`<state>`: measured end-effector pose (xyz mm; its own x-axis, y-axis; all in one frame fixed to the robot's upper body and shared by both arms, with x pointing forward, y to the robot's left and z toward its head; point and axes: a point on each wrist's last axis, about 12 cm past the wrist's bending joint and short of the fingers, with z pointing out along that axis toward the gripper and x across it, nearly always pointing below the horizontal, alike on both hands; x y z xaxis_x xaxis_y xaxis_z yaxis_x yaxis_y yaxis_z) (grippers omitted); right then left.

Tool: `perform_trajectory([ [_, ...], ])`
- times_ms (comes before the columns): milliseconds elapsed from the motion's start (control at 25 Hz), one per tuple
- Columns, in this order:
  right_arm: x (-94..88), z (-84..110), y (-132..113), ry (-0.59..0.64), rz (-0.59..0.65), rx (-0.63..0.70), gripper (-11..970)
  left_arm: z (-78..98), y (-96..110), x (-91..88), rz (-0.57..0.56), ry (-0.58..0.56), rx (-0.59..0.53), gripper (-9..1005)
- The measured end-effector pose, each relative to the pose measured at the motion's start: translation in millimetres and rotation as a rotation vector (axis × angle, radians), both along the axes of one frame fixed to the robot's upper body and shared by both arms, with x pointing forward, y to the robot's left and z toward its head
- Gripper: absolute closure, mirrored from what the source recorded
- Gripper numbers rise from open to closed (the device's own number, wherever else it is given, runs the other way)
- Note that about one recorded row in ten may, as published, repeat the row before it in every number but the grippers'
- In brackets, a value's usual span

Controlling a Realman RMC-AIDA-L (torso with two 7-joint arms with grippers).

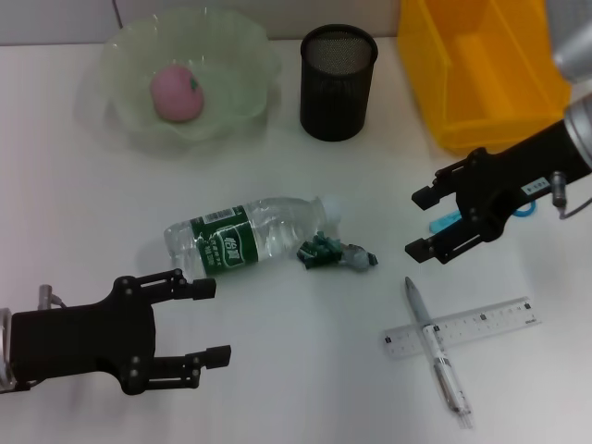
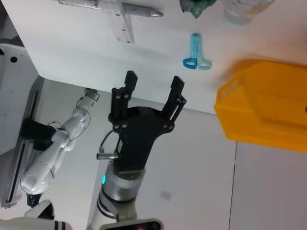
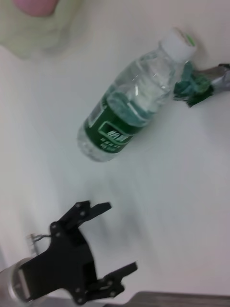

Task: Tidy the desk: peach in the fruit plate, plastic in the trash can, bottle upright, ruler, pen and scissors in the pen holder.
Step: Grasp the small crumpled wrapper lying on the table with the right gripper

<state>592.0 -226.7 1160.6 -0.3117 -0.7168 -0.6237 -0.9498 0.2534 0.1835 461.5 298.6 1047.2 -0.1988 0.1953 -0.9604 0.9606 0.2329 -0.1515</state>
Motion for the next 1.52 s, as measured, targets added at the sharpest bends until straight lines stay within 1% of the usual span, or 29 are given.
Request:
perform_trajectory([
  [80, 5.2, 0.2, 13, -0.001, 0.014, -0.052, 238, 0.2, 0, 0.5, 0.005, -0.002, 0.0, 218],
  [120, 5.2, 0.2, 13, -0.001, 0.014, -0.052, 238, 0.2, 0, 0.5, 0.005, -0.002, 0.0, 219],
  [200, 8.0, -1.3, 22, 0.001, 0.022, -0.078, 239, 0.5, 1, 1.5, 0.01, -0.006, 0.001, 220],
  [240, 9.7, -4.6, 31, -0.005, 0.028, -0.1, 239, 0.5, 1, 1.5, 0.01, -0.006, 0.001, 220],
  [280, 9.7, -4.6, 31, -0.005, 0.028, -0.1, 240, 0.4, 1, 1.6, 0.011, -0.006, 0.002, 221],
  [440, 12.9, -15.8, 43, -0.021, 0.025, -0.133, 241, 0.1, 0, 1.9, 0.012, -0.016, 0.004, 223],
  [680, 15.5, -26.2, 50, -0.022, 0.014, -0.131, 244, -0.3, 0, 1.8, 0.015, -0.018, 0.005, 226],
  [840, 13.2, -34.6, 59, -0.024, 0.033, -0.11, 246, -0.6, 0, 2.0, 0.017, -0.018, 0.007, 228],
  [1040, 11.0, -43.2, 63, -0.02, 0.039, -0.108, 248, -0.7, 0, 2.1, 0.018, -0.018, 0.008, 230],
  [1520, 7.8, -56.5, 65, -0.02, 0.045, -0.089, 253, -0.7, 1, 2.3, 0.02, -0.018, 0.008, 236],
])
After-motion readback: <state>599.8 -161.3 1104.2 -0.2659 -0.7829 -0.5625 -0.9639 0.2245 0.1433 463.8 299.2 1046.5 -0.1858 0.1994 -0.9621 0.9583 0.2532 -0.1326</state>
